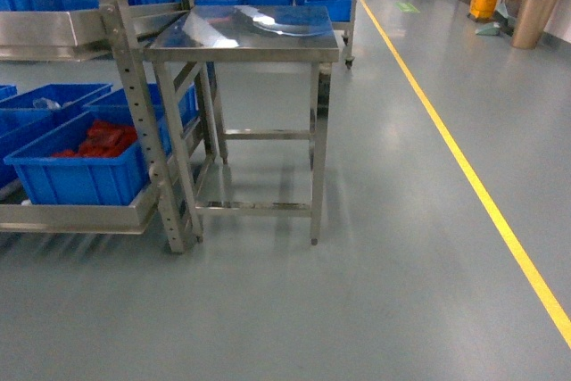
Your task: Sort blue parts and orange caps into right shelf containers
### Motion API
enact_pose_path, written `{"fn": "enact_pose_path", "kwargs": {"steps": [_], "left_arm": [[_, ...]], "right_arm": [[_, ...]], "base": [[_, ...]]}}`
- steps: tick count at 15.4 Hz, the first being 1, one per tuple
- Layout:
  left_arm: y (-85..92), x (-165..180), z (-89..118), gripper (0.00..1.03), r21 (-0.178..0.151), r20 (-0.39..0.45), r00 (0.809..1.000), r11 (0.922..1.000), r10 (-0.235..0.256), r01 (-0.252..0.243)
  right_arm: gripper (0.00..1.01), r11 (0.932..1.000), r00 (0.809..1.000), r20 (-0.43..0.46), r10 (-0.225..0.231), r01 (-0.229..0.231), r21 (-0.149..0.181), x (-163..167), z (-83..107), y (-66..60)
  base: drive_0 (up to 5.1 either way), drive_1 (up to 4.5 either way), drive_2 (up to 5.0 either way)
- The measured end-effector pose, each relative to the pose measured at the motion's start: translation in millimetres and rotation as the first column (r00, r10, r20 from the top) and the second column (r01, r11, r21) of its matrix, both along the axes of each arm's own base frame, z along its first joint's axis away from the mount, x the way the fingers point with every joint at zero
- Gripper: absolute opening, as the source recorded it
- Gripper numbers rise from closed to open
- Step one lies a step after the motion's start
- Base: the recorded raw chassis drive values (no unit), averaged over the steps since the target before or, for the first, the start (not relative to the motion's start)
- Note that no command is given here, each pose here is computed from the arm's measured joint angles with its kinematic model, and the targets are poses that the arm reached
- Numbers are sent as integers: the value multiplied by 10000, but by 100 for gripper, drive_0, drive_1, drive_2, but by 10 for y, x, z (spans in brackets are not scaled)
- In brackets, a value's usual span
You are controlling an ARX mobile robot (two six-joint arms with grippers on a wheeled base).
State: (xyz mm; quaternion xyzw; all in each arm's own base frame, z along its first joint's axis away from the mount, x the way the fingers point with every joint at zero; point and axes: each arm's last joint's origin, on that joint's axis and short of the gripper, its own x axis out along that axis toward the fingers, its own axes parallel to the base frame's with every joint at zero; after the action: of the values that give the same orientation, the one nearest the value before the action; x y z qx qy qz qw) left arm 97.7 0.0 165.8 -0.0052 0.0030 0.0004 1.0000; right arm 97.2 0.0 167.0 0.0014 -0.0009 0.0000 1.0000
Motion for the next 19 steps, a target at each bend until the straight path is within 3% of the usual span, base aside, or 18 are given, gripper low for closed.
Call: {"fn": "enact_pose_path", "kwargs": {"steps": [19], "left_arm": [[0, 0, -2, 43, 0, -19, 10000, 10000, 11, -11]], "right_arm": [[44, 10000, 10000, 11, 4, -4, 0, 0, 1, 0]], "base": [[1, 400, -398]]}}
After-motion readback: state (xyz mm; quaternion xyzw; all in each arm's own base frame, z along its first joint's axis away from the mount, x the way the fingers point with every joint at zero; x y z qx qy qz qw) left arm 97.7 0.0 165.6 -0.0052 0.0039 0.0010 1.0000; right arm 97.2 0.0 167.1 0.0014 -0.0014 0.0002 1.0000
